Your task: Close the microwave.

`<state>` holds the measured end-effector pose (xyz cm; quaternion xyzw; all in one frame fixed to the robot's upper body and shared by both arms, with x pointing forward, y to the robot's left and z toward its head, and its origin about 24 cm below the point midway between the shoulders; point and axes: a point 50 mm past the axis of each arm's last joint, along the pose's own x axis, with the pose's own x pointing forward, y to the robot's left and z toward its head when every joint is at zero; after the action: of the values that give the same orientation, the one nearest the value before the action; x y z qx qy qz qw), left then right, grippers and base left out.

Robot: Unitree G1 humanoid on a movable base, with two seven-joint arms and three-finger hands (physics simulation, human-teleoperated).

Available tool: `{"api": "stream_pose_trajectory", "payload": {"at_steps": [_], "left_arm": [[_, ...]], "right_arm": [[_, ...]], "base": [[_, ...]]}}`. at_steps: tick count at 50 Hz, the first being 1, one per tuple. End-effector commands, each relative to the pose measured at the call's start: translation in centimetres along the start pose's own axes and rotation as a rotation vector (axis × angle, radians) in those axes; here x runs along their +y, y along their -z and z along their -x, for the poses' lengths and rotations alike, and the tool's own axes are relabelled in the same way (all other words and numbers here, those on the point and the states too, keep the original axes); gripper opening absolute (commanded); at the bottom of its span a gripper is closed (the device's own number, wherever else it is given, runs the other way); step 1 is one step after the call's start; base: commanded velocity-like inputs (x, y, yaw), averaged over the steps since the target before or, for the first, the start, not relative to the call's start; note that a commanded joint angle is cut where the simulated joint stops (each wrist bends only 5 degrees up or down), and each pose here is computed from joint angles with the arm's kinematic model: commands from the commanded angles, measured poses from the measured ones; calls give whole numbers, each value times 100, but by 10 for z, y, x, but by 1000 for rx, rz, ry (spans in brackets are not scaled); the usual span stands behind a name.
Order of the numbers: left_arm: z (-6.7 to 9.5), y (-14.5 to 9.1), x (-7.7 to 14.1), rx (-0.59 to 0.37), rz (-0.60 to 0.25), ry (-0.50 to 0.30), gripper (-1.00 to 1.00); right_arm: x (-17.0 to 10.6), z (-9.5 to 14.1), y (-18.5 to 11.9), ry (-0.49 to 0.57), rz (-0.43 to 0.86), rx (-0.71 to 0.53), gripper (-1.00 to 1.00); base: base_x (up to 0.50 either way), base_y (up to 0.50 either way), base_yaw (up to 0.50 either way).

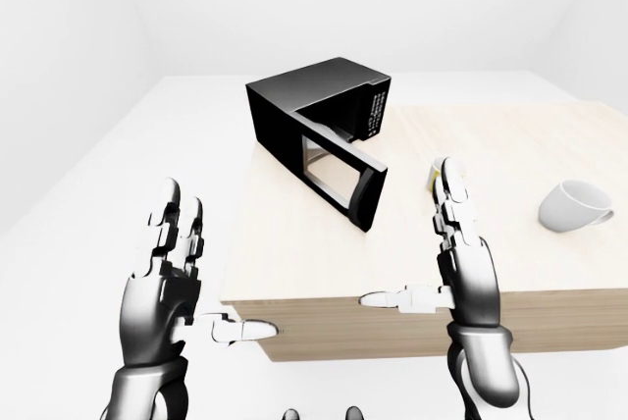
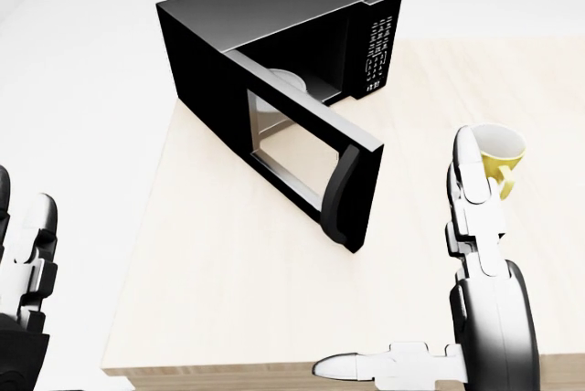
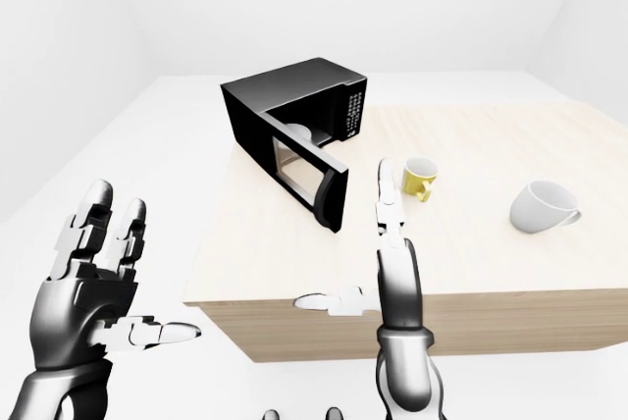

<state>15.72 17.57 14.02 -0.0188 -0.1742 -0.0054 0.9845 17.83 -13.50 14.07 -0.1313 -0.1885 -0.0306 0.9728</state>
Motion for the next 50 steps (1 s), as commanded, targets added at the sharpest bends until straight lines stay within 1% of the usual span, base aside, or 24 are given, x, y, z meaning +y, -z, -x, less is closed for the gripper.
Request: {"api": "stream_pose_trajectory", "payload": {"at_steps": [1, 10, 11, 12, 35, 46, 50], "left_arm": [[-1, 1, 0, 2, 0, 1, 100], [0, 1, -1, 4, 0, 3, 100], [0, 4, -1, 18, -7, -7, 100], [0, 4, -1, 19, -7, -8, 100], [0, 5, -1, 25, -19, -11, 100], [-1, -3, 0, -12, -15, -14, 100], [-1, -3, 0, -15, -13, -16, 100]], "right_arm": [[0, 0, 1, 0, 0, 3, 100], [1, 0, 1, -1, 0, 6, 100], [-1, -1, 4, 18, -30, 19, 100], [-2, -1, 4, 21, -32, 21, 100], [-2, -2, 5, 29, -32, 21, 100], [-2, -2, 2, 37, -28, 5, 100], [-2, -2, 1, 33, -28, 2, 100]], "base": [[0, 50, 0], [0, 50, 0], [0, 0, 0], [0, 0, 0], [0, 0, 0], [0, 0, 0], [50, 0, 0]]}}
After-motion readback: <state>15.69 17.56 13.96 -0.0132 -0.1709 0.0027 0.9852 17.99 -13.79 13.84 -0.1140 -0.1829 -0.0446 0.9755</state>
